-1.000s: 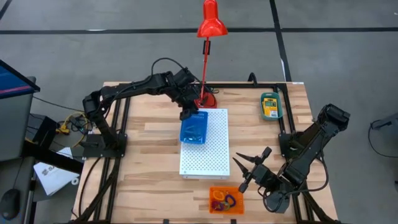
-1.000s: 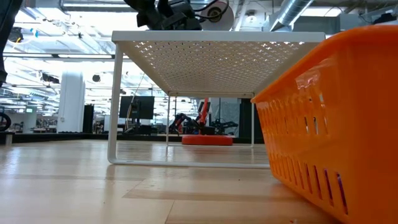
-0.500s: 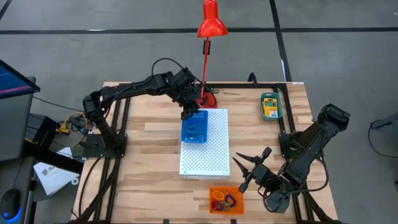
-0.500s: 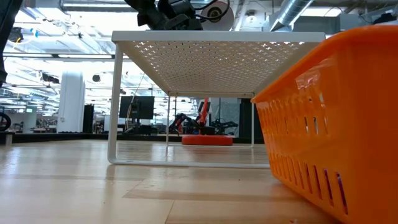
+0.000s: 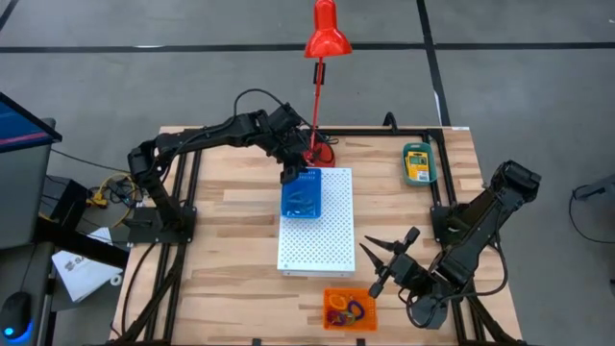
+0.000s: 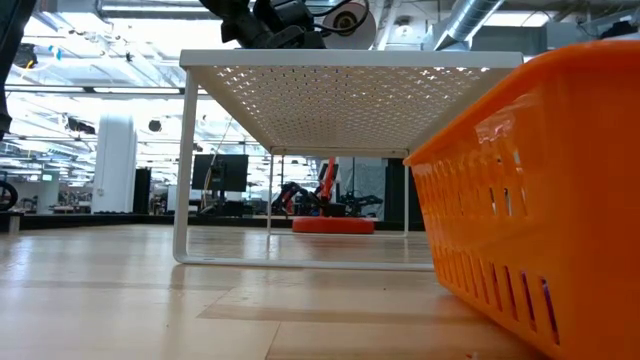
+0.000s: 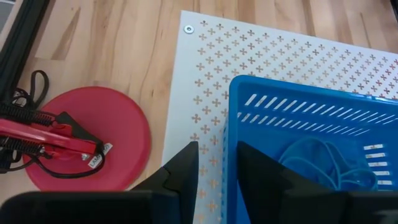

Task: Pick & Place Office Desk Supplies
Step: Put the blue bin on the shelf, then put the green bin on the shelf

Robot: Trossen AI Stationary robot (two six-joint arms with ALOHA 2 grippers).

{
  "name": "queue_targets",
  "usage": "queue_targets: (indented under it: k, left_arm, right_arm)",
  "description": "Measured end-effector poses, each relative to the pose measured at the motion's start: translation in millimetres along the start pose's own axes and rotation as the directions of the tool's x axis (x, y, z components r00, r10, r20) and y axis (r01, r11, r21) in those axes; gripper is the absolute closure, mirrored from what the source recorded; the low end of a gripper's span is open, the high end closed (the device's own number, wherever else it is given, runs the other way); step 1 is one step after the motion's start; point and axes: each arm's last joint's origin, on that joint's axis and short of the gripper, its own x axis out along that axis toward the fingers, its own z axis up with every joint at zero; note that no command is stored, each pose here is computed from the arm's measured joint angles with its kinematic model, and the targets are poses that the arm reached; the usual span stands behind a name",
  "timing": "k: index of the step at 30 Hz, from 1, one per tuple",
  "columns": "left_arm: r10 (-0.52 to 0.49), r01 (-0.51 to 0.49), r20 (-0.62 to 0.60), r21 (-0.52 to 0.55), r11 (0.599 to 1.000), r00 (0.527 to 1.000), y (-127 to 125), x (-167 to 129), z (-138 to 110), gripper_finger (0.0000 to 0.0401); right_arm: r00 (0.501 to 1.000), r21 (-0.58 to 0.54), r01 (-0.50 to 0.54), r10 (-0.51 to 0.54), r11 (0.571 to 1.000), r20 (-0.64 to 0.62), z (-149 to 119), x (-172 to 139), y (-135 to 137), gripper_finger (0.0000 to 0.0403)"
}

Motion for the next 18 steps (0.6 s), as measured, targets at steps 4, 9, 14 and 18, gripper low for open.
queue_targets:
  k: [4,9,14,18]
  left_arm:
    - [0.000,0.000,0.000,0.001,1.000,1.000,0.0,0.0,0.0,0.0303]
    - [0.000,0.000,0.000,-0.003,1.000,1.000,0.0,0.0,0.0,0.0303]
    - [0.002,-0.002,0.010,-0.002,1.000,1.000,-1.1,-3.4,0.8,0.0303]
    - [0.005,-0.005,0.029,0.003,1.000,1.000,-3.2,-9.9,2.4,0.0303]
  right_arm:
    - [1.000,0.000,0.000,0.000,1.000,0.000,-0.1,0.0,0.1,0.0314]
    - [1.000,0.000,0.000,0.000,1.000,0.000,0.0,0.0,0.0,0.0314]
    - [1.000,-0.001,0.000,0.000,1.000,0.000,-0.1,0.0,0.1,0.0314]
    - [1.000,-0.001,-0.003,0.003,1.000,-0.002,-0.2,0.0,0.1,0.0314]
